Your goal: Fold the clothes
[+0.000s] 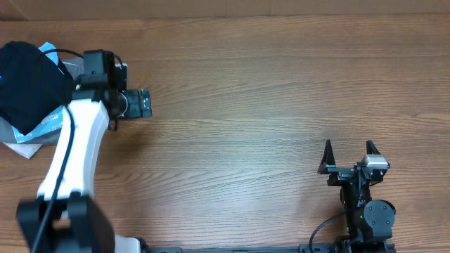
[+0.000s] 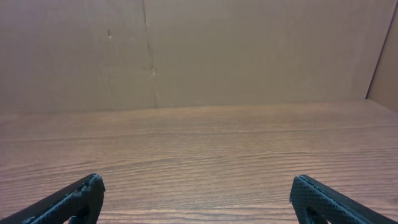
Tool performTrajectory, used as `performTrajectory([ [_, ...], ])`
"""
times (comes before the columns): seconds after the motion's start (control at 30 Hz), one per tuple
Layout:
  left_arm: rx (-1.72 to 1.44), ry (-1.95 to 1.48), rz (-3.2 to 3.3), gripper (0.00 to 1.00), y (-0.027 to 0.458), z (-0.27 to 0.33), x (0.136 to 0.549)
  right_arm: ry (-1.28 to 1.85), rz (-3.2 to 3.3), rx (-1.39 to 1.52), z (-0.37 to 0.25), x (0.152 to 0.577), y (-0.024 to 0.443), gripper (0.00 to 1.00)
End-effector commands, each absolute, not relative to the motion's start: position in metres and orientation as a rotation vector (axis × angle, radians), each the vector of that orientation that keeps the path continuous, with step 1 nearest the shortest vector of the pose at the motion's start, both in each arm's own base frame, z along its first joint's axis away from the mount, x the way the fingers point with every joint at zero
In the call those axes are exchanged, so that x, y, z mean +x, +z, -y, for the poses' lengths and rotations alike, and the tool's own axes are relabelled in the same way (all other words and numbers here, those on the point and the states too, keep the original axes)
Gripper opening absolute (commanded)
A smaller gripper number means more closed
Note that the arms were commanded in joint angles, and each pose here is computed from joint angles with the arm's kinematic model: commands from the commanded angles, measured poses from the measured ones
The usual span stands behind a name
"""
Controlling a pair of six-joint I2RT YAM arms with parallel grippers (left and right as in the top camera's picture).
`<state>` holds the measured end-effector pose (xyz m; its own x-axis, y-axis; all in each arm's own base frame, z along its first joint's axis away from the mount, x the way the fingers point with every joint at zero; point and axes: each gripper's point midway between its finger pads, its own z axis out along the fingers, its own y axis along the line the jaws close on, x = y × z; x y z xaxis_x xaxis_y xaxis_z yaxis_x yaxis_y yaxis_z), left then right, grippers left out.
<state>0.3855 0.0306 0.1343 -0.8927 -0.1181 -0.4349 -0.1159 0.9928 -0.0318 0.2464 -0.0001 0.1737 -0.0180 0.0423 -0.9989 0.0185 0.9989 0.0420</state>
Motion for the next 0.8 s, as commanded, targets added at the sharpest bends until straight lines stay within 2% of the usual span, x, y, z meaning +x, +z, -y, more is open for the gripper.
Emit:
performTrajectory([
  [0.0, -0.109, -0.108, -2.501, 1.0, 0.171, -0.016, 0.377, 0.009, -1.586, 0.046, 0.001, 0.246, 0.172, 1.0],
  [0.37, -0.094, -0.085, -2.173, 1.0, 0.16, -0.011, 0.313, 0.009, -1.586, 0.046, 0.001, 0.246, 0.172, 1.0],
  [0.77, -0.052, -0.058, -1.821, 1.0, 0.153, -0.006, 0.271, 0.009, -1.587, 0.046, 0.001, 0.246, 0.172, 1.0],
])
